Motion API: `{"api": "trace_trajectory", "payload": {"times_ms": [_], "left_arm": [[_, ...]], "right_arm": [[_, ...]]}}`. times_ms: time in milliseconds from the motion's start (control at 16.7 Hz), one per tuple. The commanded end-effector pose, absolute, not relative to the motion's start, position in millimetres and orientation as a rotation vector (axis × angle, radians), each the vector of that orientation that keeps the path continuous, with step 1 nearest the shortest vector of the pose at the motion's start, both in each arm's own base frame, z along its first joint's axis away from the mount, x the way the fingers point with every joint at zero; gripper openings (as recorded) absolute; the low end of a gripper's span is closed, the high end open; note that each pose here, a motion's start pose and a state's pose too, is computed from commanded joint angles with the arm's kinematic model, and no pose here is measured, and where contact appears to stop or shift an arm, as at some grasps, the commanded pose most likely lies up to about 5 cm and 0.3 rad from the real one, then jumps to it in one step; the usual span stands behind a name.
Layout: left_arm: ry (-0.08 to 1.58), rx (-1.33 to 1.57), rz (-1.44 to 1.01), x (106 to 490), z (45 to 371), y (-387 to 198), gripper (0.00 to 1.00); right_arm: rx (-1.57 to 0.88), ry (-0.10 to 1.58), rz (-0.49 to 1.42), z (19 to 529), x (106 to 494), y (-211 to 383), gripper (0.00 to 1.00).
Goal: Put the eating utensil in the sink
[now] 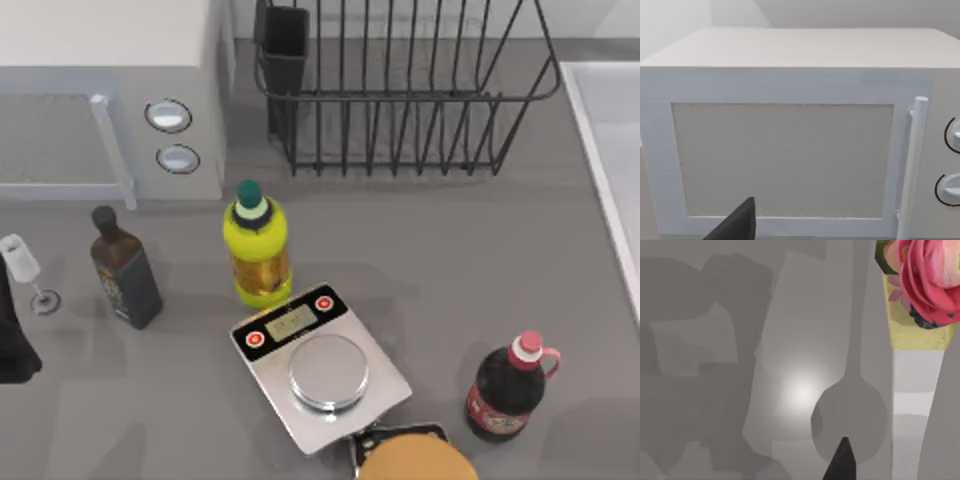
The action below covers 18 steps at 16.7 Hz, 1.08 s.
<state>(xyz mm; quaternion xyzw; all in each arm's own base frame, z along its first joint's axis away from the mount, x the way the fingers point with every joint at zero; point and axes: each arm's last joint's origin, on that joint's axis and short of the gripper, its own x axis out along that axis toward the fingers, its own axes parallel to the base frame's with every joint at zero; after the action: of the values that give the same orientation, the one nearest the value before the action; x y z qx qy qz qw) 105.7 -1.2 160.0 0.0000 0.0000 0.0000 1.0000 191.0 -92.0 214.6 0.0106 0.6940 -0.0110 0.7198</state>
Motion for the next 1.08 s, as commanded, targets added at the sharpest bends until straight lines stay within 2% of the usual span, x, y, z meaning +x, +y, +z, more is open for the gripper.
{"api": "trace_trajectory", "payload": {"times_ms": [300,540,720,1080], "left_arm": [[0.0,0.0,0.0,105.7,160.0,-1.2,1.0],[0.0,0.0,0.0,105.7,160.0,-1.2,1.0],[0.0,0.0,0.0,105.7,160.0,-1.2,1.0],[0.0,0.0,0.0,105.7,160.0,-1.2,1.0]], "right_arm": [[0.027,1.54,-0.023,214.1,193.3,-92.6,0.0],[0.041,1.578,-0.014,224.2,223.1,-101.2,0.0],[0.048,1.612,-0.004,235.7,268.0,-111.2,0.0],[0.04,1.619,-0.005,249.9,386.0,-120.9,0.0]]}}
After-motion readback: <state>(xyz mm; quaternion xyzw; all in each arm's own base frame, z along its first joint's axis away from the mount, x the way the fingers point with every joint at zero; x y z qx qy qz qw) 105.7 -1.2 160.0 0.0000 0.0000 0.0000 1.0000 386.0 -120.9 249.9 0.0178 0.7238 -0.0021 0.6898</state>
